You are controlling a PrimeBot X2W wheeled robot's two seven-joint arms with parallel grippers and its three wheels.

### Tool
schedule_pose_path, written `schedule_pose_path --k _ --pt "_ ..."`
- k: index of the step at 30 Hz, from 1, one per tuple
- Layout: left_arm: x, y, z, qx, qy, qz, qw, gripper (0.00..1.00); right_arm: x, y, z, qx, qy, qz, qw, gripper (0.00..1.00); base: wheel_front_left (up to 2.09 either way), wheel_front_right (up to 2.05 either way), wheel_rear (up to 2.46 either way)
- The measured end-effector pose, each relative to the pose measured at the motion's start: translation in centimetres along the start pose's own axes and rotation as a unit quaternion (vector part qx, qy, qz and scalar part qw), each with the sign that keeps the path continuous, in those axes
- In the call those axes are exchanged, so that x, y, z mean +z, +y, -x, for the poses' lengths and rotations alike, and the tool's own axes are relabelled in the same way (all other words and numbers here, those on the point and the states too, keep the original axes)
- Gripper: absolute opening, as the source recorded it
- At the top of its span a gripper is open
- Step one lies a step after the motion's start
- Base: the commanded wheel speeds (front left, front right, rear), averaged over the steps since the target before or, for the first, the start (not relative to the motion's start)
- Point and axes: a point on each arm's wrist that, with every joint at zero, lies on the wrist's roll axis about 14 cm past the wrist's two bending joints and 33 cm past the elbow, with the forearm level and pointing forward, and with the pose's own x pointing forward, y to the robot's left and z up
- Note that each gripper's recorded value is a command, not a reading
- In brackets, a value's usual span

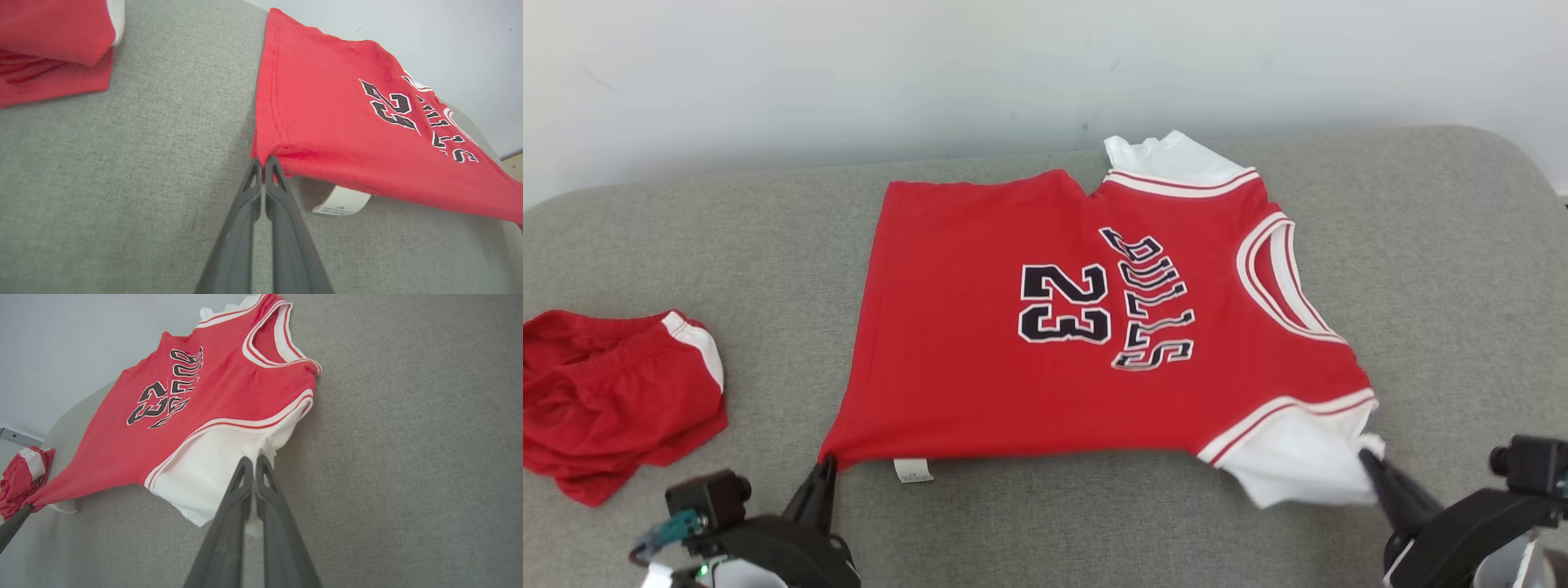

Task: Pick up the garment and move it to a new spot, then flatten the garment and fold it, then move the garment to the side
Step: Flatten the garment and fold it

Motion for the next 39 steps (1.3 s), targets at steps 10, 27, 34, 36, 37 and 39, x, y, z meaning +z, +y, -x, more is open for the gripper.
schedule_pose_path --k 10,27,34,36,37,39 --pt "-1.8 1.1 1.9 0.032 0.013 0.016 0.999 0.00 -4.5 -0.4 1.3 -0.014 0.080 -0.008 0.997 0.00 0.00 0.00 0.00" --pt "-4.2 2.4 3.7 0.074 0.045 0.039 0.995 0.00 -9.5 -1.2 3.0 -0.038 0.184 -0.021 0.982 0.00 0.00 0.00 0.00" --pt "-5.6 2.4 4.4 0.088 0.060 0.057 0.993 0.00 -9.8 -1.7 3.1 -0.049 0.195 -0.025 0.979 0.00 0.00 0.00 0.00" --pt "-5.6 2.4 4.4 0.090 0.059 0.057 0.993 0.00 -9.9 -1.8 3.1 -0.051 0.197 -0.025 0.979 0.00 0.00 0.00 0.00" --pt "-5.6 2.5 4.5 0.092 0.062 0.056 0.992 0.00 -10.1 -1.9 3.1 -0.052 0.202 -0.022 0.978 0.00 0.00 0.00 0.00" --pt "-5.8 2.8 4.7 0.097 0.065 0.054 0.992 0.00 -10.1 -1.9 3.0 -0.053 0.206 -0.018 0.977 0.00 0.00 0.00 0.00"
